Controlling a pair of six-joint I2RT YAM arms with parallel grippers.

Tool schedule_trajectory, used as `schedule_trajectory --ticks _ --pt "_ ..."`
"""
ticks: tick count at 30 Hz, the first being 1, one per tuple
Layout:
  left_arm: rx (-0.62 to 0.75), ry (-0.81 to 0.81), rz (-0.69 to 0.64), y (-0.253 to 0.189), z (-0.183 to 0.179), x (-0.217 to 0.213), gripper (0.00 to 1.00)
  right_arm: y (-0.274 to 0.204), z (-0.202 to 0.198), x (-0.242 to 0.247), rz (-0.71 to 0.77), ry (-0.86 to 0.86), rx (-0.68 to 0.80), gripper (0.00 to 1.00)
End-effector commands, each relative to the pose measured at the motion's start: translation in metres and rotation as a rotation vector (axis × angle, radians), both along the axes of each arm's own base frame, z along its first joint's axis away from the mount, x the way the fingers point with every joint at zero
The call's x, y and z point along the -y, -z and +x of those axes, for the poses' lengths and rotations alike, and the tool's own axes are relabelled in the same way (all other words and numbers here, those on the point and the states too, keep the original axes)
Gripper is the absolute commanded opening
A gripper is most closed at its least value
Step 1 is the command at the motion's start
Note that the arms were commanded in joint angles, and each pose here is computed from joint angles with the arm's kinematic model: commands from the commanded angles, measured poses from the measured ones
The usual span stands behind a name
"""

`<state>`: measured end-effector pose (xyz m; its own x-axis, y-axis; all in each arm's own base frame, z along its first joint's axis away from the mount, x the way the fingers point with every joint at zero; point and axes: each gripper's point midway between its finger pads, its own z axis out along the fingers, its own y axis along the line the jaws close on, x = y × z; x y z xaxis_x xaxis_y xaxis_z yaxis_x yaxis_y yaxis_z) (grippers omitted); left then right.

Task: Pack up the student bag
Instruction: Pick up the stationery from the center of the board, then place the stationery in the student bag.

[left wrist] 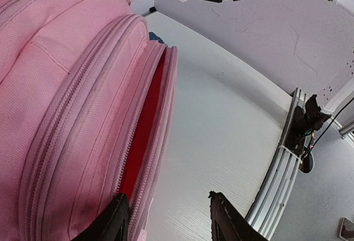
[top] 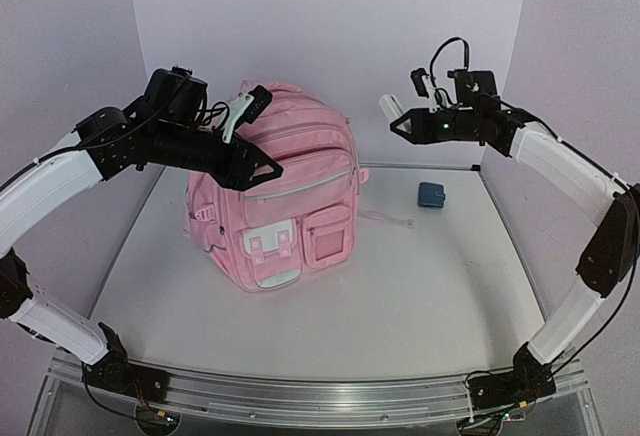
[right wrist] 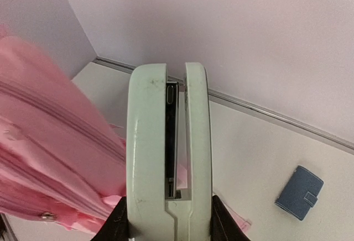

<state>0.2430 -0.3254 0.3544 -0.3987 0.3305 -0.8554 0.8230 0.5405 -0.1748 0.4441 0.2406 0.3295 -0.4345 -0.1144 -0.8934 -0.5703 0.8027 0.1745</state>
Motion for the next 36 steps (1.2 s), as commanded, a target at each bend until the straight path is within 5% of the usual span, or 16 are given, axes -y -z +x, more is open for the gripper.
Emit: schedule_trajectory --ticks 1,17,36 --pt "0.000 0.080 -0.051 -0.007 -0.016 0.005 0.48 -0.055 -0.056 -0.050 0.085 -0.174 0.085 0.04" --pt "-0.102 0.125 -0.023 0.025 -0.034 0.002 0.43 -0.097 -0.153 -0.137 0.310 -0.414 0.166 0.00" --pt "-0.121 0.158 -0.011 0.033 -0.043 0.000 0.40 -0.033 -0.114 -0.208 0.265 -0.269 0.118 0.00"
